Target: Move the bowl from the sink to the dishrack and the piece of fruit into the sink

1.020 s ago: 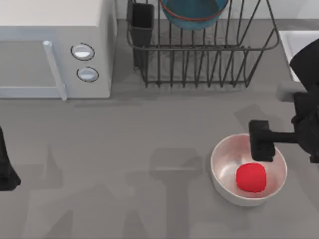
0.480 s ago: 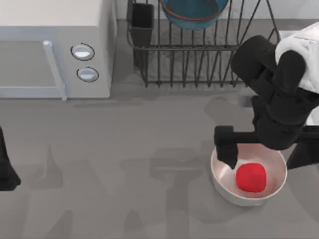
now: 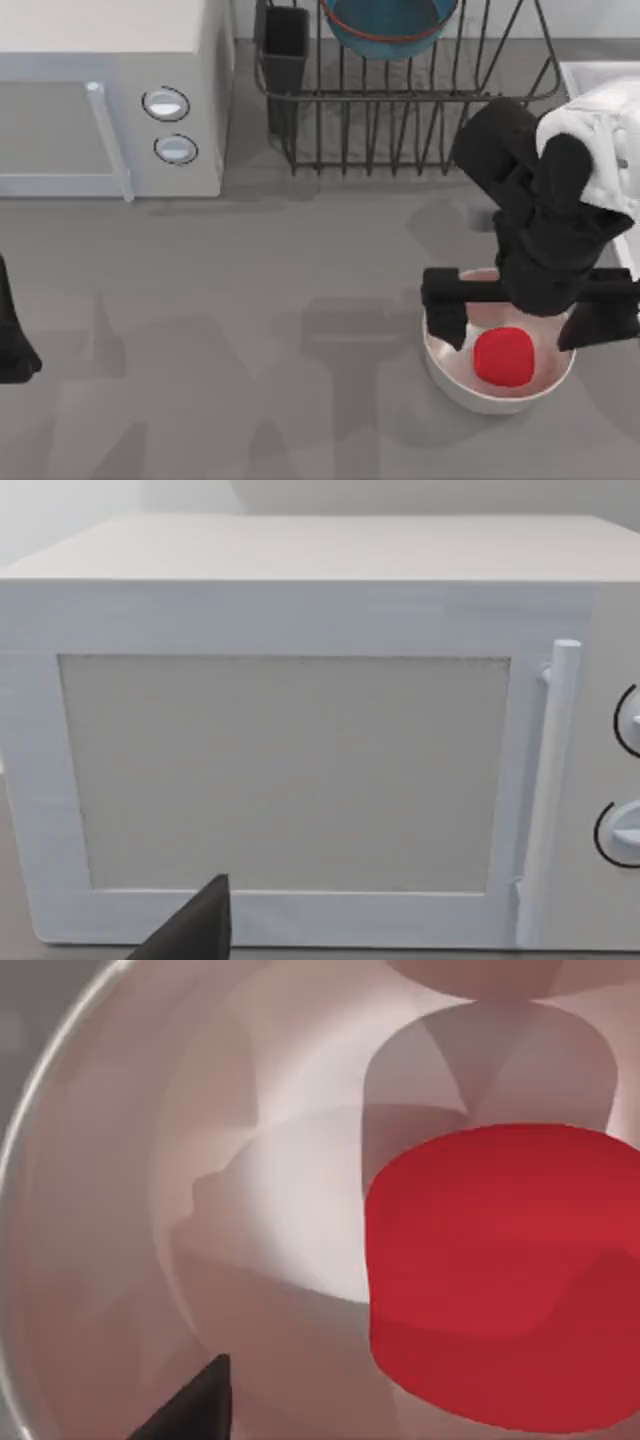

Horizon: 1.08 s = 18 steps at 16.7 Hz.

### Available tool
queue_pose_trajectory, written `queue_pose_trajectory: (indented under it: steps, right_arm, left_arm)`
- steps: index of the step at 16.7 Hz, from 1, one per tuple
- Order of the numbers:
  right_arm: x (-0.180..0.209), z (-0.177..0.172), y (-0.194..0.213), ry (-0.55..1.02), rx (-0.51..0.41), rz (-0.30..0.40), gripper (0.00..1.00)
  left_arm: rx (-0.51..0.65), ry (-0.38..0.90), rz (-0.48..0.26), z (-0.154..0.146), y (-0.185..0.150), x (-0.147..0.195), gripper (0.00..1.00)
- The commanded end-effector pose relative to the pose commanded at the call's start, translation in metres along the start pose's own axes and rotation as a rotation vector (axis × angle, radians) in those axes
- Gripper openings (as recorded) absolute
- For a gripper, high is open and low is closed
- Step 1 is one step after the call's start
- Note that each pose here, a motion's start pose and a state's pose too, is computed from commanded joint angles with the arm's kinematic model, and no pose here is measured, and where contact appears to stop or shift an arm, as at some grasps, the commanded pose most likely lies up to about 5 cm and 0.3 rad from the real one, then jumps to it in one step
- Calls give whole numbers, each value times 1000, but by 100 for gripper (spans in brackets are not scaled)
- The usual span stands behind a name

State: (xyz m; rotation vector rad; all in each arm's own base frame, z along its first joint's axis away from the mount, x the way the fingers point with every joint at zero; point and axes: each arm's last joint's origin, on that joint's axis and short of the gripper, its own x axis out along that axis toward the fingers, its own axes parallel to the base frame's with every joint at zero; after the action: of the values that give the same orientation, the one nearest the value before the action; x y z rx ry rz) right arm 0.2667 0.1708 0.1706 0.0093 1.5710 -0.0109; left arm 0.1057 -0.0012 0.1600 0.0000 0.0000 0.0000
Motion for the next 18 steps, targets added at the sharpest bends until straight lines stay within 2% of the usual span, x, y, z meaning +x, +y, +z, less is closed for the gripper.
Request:
queue_pose_trajectory:
  steps: [7,12,18]
  right_arm:
    - [74,-2,0,-3,-3,4,100]
    - [79,-4,-1,0,-3,1,100]
    - [79,-4,-1,0,-3,1,55]
  left_arm:
    - [0,0,0,0,0,0,100]
    - [0,0,0,0,0,0,100]
    - [0,0,0,0,0,0,100]
